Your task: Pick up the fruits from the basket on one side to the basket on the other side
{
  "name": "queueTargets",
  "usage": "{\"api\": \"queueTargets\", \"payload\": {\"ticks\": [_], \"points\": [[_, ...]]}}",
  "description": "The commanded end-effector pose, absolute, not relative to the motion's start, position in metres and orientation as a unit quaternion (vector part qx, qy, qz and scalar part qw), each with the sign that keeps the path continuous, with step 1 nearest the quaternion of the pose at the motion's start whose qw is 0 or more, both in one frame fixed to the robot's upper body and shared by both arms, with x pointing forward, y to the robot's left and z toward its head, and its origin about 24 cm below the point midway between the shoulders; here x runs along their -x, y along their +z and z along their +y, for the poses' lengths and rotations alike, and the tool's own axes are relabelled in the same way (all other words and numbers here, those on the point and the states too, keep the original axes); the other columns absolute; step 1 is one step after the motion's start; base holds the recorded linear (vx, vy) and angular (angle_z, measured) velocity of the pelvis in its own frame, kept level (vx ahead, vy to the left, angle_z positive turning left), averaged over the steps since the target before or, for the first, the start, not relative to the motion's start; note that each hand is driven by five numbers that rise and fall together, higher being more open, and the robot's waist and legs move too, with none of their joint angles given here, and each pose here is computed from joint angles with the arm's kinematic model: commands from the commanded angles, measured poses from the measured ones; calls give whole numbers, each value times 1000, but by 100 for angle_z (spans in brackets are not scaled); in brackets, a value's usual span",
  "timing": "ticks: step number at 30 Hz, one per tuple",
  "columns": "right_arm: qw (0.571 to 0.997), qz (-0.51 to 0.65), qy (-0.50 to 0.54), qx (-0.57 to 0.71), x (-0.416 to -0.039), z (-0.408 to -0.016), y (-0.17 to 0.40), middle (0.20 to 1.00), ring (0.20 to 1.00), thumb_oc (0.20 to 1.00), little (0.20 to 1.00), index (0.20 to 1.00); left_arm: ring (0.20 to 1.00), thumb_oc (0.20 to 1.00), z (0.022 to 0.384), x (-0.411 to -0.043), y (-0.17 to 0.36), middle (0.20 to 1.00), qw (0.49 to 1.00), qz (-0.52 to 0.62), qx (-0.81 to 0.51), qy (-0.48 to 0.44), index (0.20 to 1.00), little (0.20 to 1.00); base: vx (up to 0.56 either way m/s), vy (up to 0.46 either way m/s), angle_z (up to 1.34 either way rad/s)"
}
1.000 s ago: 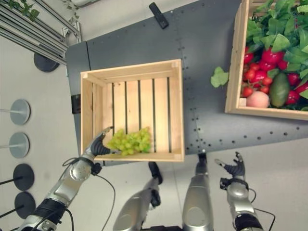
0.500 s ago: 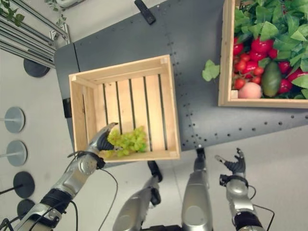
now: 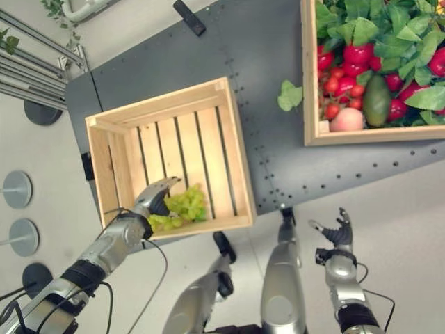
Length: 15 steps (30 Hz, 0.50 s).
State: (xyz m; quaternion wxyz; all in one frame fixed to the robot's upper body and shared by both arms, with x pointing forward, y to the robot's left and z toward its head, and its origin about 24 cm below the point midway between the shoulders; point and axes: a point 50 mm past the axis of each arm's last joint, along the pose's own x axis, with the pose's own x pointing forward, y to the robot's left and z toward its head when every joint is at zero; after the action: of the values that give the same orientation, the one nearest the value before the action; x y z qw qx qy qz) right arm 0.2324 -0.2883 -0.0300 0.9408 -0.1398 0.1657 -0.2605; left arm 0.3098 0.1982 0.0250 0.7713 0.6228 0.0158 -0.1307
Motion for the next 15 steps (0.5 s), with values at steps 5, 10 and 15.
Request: {"api": "queueTargets", "payload": {"ticks": [5, 10, 15], "points": [[945, 92, -264, 172, -249, -297, 2, 1000, 1000, 1000, 1000, 1000, 1000, 1000, 231, -323, 27, 1000, 741, 68, -661, -95, 1000, 1000, 9, 20, -9], [946, 83, -265, 170, -253, -296, 7, 1000, 1000, 1000, 1000, 1000, 1000, 1000, 230, -318, 7, 1000, 732, 111, -662, -114, 1000, 1000, 1, 3, -3], [946, 73, -267, 171, -257, -294, 11, 1000, 1000, 1000, 1000, 1000, 1000, 1000, 230, -310, -13, 1000, 729, 155, -655, -123, 1000, 1000, 3, 12, -12]]}}
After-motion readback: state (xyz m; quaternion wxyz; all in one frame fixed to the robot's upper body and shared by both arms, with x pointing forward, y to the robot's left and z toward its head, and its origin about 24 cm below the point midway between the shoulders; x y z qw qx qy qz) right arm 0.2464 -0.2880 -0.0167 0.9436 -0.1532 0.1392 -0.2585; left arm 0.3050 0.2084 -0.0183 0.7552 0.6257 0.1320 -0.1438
